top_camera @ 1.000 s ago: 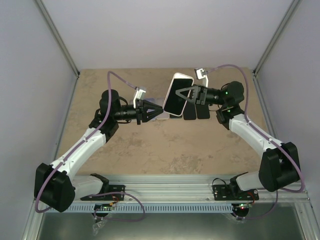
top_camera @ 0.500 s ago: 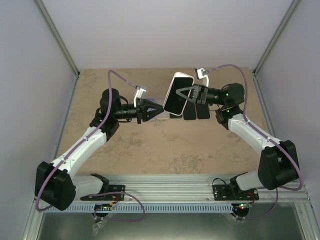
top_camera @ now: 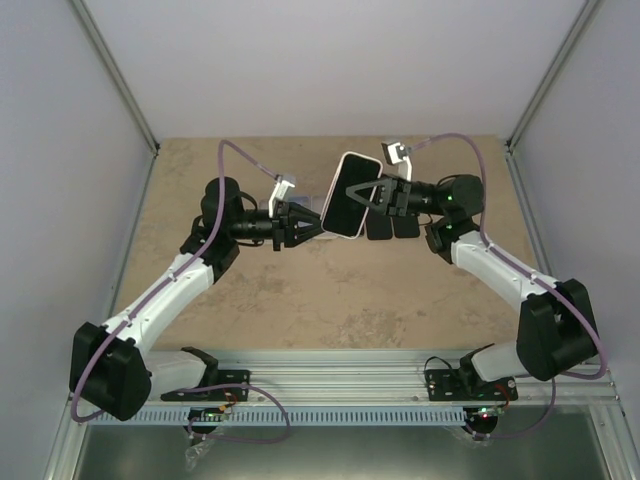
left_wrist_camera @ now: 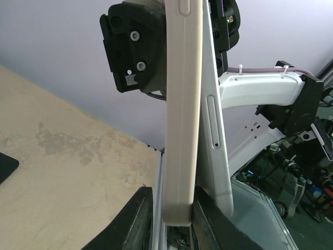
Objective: Take the phone out of the phone case
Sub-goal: Remove the phone case from the phone.
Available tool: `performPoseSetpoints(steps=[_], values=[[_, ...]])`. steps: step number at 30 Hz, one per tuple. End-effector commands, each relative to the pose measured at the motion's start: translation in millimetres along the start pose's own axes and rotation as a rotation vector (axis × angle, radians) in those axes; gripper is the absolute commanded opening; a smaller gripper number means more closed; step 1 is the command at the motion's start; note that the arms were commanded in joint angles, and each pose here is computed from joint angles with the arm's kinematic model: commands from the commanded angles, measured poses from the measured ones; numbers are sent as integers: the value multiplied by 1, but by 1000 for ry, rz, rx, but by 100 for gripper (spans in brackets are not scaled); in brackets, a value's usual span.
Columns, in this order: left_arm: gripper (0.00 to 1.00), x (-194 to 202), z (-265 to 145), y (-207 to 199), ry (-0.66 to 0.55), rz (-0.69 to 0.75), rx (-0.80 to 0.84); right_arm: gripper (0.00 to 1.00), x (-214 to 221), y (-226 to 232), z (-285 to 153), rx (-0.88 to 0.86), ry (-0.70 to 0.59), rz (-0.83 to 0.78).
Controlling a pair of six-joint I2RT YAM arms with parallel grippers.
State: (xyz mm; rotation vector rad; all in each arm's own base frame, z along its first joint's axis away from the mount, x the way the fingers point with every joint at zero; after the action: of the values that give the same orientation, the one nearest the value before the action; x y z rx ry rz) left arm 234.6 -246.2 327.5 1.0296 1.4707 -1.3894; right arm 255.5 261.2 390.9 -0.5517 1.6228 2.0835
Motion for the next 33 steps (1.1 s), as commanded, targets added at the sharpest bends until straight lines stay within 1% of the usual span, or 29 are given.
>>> performPoseSetpoints(steps=[1,4,8,10,21,25,27,30,33], values=[[20,13,-1,53,-10,-99,-235,0,45,54,22,-160,220,-63],[21,8,0,48,-22,-91,-208,0,50,50,23,-157,233,-56],[21,-9,1,26,-59,-50,-91,1,62,35,27,-136,263,-31],[21,-13,1,20,-63,-40,-68,1,65,27,29,-121,273,-20],[16,-18,-2,17,-61,-12,-92,0,76,-4,35,-38,319,-19],[11,-14,-2,19,-51,-14,-111,1,71,-8,37,-8,326,-62],[7,-11,-3,20,-47,-17,-120,1,64,-7,36,0,318,-80],[0,-6,-4,20,-46,-30,-126,11,52,-8,30,25,290,-97],[0,-4,-5,20,-48,-37,-124,22,41,-7,23,46,258,-109]])
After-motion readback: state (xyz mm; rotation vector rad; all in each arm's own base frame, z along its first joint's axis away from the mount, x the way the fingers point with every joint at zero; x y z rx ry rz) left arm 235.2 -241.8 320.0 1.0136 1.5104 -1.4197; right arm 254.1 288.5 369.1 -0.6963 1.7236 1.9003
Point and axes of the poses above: each gripper's point midway between its finger pads, its own z axis out along the fingers, its own y axis along the line the jaws close on, x = y × z, the point moved 3 cm from there along -z, back along the fingers, and after that the axes turned 13 degrees about z, right-handed, at the moved point
